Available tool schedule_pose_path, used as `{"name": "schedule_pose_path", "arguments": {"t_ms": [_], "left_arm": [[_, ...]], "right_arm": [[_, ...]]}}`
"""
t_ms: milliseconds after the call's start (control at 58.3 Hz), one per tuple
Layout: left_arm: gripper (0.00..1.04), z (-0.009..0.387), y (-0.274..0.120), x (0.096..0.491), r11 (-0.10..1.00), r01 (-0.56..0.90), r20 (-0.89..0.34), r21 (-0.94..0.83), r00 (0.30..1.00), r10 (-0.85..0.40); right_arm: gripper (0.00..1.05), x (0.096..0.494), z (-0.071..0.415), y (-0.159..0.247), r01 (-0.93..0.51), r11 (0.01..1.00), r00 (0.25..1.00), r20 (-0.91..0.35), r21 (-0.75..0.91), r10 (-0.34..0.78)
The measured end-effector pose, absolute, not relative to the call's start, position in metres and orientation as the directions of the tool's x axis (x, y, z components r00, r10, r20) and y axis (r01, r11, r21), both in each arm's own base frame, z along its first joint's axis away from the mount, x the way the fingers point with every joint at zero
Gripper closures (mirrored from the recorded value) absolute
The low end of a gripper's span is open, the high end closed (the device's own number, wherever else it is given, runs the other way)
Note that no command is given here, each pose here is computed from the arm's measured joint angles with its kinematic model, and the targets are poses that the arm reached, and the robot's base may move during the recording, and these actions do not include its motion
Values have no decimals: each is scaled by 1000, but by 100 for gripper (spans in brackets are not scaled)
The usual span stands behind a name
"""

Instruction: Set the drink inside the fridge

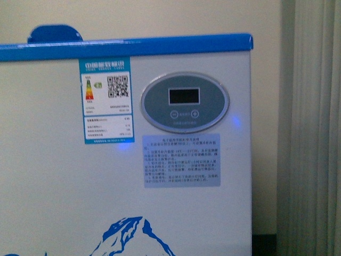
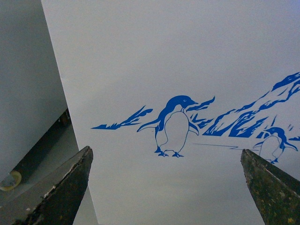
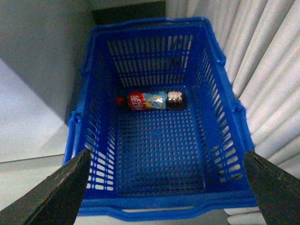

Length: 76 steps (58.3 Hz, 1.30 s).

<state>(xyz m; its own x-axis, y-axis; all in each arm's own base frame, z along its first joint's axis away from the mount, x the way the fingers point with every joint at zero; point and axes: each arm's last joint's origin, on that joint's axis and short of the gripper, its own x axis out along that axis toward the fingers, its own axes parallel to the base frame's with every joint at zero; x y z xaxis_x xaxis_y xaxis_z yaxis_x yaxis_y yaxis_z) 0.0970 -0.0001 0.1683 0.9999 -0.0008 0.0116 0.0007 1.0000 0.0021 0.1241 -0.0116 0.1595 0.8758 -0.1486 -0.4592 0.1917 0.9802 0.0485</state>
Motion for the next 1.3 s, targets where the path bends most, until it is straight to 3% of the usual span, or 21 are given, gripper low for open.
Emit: {"name": "schedule_pose_path", "arguments": {"t_ms": [189,292,360,514,686,926,1303], "left_arm": [[8,168,0,97,1000,1,10,2,1000,-1],[8,168,0,97,1000,2,10,2,1000,-2],[8,168,0,97,1000,1,10,2,1000,-1],[8,168,0,97,1000,1,10,2,1000,-1],[8,168,0,97,1000,1,10,2,1000,-1],[8,168,0,97,1000,1,10,2,1000,-1],[8,168,0,97,1000,1,10,2,1000,-1]], "right_arm": [[8,197,146,-29,282,957,783,-593,69,-188],[8,242,109,-38,343,939,641,-735,16,-222],[8,270,85,-44,338,938,601,-749,-80,-280],[8,316,60,-51,171,952,637,-709,-254,-303],[8,353,45,-55,-71,923,654,-716,-378,-243],[8,399,0,-62,-402,794,600,-786,-457,-148],[8,455,-63,-71,-651,570,542,-833,-501,-112]]}}
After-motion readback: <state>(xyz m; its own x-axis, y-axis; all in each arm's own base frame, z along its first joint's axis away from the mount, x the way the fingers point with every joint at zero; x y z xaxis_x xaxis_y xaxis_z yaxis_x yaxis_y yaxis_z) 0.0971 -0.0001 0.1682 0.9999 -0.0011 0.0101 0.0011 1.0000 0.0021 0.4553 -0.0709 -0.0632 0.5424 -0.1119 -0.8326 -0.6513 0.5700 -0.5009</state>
